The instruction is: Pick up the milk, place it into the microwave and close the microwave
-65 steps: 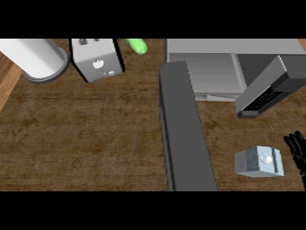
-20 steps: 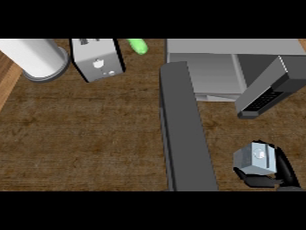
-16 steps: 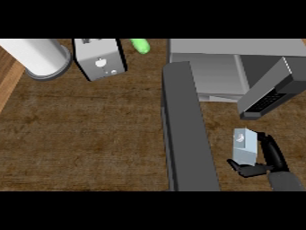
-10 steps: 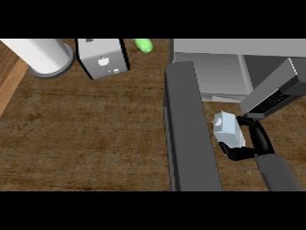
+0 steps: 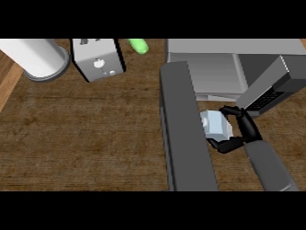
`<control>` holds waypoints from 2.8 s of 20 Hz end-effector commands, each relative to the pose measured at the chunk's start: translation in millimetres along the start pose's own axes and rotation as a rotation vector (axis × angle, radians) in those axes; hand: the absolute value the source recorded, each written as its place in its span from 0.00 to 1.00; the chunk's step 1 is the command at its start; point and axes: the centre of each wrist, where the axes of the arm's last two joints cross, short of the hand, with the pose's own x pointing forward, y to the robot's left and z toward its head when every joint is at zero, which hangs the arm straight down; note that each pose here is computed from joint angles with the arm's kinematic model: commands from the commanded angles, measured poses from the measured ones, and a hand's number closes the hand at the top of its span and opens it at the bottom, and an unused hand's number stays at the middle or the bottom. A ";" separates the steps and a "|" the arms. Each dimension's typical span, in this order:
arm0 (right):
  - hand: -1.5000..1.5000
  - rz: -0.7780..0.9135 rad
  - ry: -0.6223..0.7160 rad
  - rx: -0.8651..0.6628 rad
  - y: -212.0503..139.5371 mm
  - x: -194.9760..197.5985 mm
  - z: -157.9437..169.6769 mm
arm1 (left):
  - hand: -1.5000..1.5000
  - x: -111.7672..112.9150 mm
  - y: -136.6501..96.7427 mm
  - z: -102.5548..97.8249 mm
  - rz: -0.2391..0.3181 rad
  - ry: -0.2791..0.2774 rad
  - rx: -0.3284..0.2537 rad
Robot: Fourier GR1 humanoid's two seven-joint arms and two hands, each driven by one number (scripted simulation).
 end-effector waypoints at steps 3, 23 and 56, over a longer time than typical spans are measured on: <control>1.00 0.014 -0.136 -0.023 9.2 19.5 -37.5 | 0.00 16.5 15.0 -9.5 -0.028 0.016 0.004; 1.00 0.220 0.083 -0.142 -25.7 70.0 -152.5 | 0.00 -15.7 30.8 -4.1 0.006 0.060 -0.028; 0.00 0.105 0.118 -0.214 -19.1 63.3 -150.1 | 0.00 -45.1 9.3 -57.9 0.054 0.042 -0.194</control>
